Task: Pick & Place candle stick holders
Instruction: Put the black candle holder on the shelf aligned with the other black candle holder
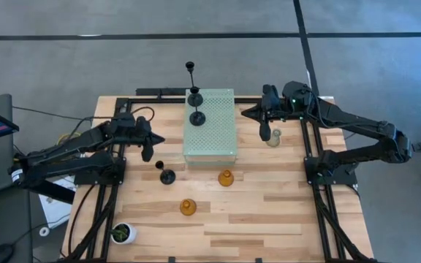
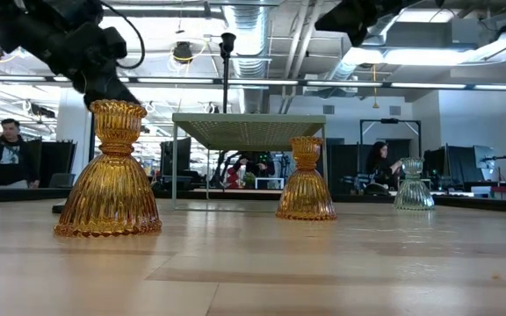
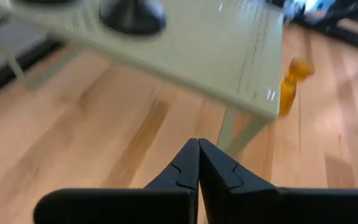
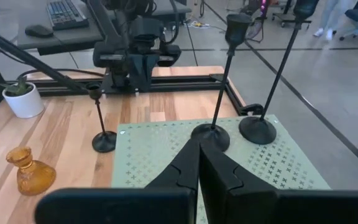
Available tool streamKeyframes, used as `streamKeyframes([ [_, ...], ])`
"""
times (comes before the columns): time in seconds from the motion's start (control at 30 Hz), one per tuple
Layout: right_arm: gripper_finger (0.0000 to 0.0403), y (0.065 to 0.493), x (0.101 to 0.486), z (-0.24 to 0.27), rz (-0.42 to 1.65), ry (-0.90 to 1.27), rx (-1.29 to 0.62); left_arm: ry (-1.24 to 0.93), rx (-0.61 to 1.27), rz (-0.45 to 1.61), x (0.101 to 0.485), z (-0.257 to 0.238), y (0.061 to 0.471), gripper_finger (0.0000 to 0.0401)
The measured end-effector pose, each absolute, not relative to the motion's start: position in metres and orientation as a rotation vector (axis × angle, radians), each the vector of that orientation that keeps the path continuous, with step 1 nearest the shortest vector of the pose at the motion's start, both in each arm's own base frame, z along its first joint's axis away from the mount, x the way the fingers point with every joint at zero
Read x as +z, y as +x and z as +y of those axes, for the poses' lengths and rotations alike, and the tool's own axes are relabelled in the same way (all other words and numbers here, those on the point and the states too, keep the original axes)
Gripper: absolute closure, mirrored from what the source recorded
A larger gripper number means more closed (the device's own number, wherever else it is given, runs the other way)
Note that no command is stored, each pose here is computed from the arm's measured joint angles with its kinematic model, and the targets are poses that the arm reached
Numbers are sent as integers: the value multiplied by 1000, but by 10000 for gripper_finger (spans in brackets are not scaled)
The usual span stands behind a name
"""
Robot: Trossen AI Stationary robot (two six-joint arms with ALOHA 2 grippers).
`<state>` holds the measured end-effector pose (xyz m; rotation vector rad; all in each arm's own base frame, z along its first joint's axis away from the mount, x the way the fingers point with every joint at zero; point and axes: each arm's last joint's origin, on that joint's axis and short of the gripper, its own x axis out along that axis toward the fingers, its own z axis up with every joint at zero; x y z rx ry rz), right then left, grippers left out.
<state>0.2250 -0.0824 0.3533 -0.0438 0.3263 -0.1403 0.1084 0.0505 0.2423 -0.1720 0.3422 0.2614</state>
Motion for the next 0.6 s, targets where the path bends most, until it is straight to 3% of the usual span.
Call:
streamKeyframes([
  [0.3, 403, 225, 354, -83, 318, -46, -144, -250, 268, 193, 258, 51, 110, 399],
  [0.6, 403, 224, 352, -83, 339, -40, -144, -343, 91, 161, 267, 26, 112, 399],
])
